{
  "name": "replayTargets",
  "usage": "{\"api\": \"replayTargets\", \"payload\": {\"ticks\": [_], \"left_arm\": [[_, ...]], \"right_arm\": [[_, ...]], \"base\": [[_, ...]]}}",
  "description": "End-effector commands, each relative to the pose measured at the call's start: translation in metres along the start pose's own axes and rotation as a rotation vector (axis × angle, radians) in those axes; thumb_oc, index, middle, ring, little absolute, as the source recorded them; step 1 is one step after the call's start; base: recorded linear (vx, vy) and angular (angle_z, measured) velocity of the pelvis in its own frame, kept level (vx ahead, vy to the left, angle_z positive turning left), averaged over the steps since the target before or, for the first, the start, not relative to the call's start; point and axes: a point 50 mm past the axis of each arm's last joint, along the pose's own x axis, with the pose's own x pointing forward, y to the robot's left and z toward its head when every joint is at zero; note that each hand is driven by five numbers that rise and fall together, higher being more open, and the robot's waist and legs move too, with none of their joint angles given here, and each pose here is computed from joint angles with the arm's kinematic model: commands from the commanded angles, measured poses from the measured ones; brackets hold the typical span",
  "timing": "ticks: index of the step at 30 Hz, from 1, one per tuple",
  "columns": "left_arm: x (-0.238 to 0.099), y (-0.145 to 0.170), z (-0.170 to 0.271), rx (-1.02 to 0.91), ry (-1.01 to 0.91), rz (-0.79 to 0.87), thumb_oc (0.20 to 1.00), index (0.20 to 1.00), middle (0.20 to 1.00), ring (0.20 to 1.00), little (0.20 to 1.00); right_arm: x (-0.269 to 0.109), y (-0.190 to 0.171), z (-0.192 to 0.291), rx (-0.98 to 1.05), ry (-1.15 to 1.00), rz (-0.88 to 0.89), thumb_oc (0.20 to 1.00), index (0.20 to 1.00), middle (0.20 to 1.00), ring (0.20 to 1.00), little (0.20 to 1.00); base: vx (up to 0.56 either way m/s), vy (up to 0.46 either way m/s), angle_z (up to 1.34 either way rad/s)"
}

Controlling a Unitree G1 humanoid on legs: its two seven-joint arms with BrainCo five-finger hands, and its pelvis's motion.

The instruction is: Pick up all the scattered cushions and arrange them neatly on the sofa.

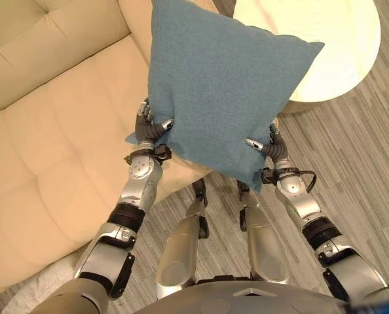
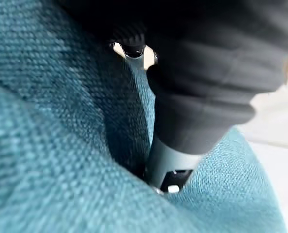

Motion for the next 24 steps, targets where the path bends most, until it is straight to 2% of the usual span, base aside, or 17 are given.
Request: {"api": "replayTargets", "payload": {"ticks": [1, 6, 13, 19, 24], "left_arm": [[-0.021, -0.056, -0.02, -0.072, 0.067, -0.269, 0.2, 0.2, 0.2, 0.2, 0.2], [-0.043, -0.027, -0.038, -0.073, 0.148, -0.23, 0.2, 0.2, 0.2, 0.2, 0.2], [-0.059, -0.001, -0.027, -0.056, 0.1, -0.197, 0.2, 0.2, 0.2, 0.2, 0.2], [-0.071, 0.004, -0.018, -0.122, 0.061, -0.178, 0.2, 0.2, 0.2, 0.2, 0.2], [-0.076, -0.004, -0.009, -0.197, 0.022, -0.214, 0.2, 0.2, 0.2, 0.2, 0.2]], "right_arm": [[-0.005, 0.037, 0.026, -0.01, -0.142, 0.15, 0.2, 0.2, 0.2, 0.2, 0.2], [-0.017, 0.008, 0.026, -0.027, -0.166, 0.084, 0.2, 0.2, 0.2, 0.2, 0.2], [-0.039, -0.028, 0.021, -0.033, -0.159, 0.034, 0.2, 0.2, 0.2, 0.2, 0.2], [-0.053, -0.04, 0.019, 0.037, -0.164, -0.011, 0.2, 0.2, 0.2, 0.2, 0.2], [-0.054, -0.039, 0.036, 0.092, -0.252, -0.029, 0.2, 0.2, 0.2, 0.2, 0.2]], "base": [[0.04, -0.079, 0.02], [0.06, -0.088, 0.02], [0.06, -0.094, 0.15], [-0.03, -0.207, 0.36], [-0.11, -0.152, 1.2]]}}
